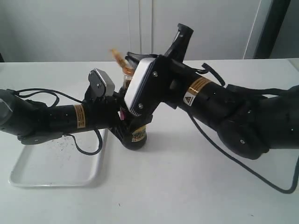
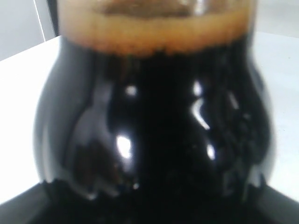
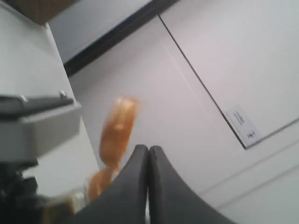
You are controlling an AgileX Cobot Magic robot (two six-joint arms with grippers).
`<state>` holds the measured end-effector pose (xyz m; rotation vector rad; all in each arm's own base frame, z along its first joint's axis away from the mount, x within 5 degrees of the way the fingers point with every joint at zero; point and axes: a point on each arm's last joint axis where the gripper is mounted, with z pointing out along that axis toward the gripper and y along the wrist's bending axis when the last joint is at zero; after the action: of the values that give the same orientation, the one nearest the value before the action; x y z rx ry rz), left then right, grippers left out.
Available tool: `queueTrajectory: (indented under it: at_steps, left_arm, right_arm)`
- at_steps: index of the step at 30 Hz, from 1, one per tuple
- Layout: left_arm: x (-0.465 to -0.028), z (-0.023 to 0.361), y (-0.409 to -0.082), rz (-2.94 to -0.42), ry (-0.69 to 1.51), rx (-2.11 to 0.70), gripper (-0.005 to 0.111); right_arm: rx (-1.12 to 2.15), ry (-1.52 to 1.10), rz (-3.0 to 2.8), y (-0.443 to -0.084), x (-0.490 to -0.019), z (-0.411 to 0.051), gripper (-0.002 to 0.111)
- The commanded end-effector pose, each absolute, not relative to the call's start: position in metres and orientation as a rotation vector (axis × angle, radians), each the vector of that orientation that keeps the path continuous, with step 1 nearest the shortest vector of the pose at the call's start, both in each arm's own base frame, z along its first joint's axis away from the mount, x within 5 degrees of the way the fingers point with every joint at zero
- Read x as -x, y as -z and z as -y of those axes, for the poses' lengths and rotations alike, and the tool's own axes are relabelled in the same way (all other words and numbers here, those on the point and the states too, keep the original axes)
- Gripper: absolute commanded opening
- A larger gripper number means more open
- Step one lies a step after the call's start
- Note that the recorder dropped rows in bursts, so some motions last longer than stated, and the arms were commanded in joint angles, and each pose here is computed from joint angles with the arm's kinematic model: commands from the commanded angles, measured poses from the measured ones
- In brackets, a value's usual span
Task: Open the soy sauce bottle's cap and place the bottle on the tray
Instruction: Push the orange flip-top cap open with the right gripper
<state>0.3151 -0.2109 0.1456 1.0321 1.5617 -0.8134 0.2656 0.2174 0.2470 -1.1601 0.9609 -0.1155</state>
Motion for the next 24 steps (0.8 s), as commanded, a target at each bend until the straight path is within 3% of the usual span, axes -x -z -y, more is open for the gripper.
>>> queueTrajectory:
  at_steps: [1, 8, 15, 24]
  left_arm:
    - [-0.310, 0.211, -0.135, -1.615, 0.768, -1.120, 0.000]
    - [-0.311, 0.211, -0.135, -1.623, 0.760, -1.122, 0.000]
    - [-0.311, 0.211, -0.135, -1.623, 0.760, -1.122, 0.000]
    - [-0.311, 0.211, -0.135, -1.623, 0.760, -1.122, 0.000]
  right_arm:
    - [1.253, -0.091, -0.849, -0.250, -0.241, -0.239, 0.000]
    - [1.032, -0.125, -0.980, -0.270, -0.246, -0.228, 0.000]
    - [0.745, -0.445, -1.241, -0.279, -0.254, -0.226, 0.000]
    - [0.600, -0.486, -1.413, -0.291, -0.280, -0.214, 0.000]
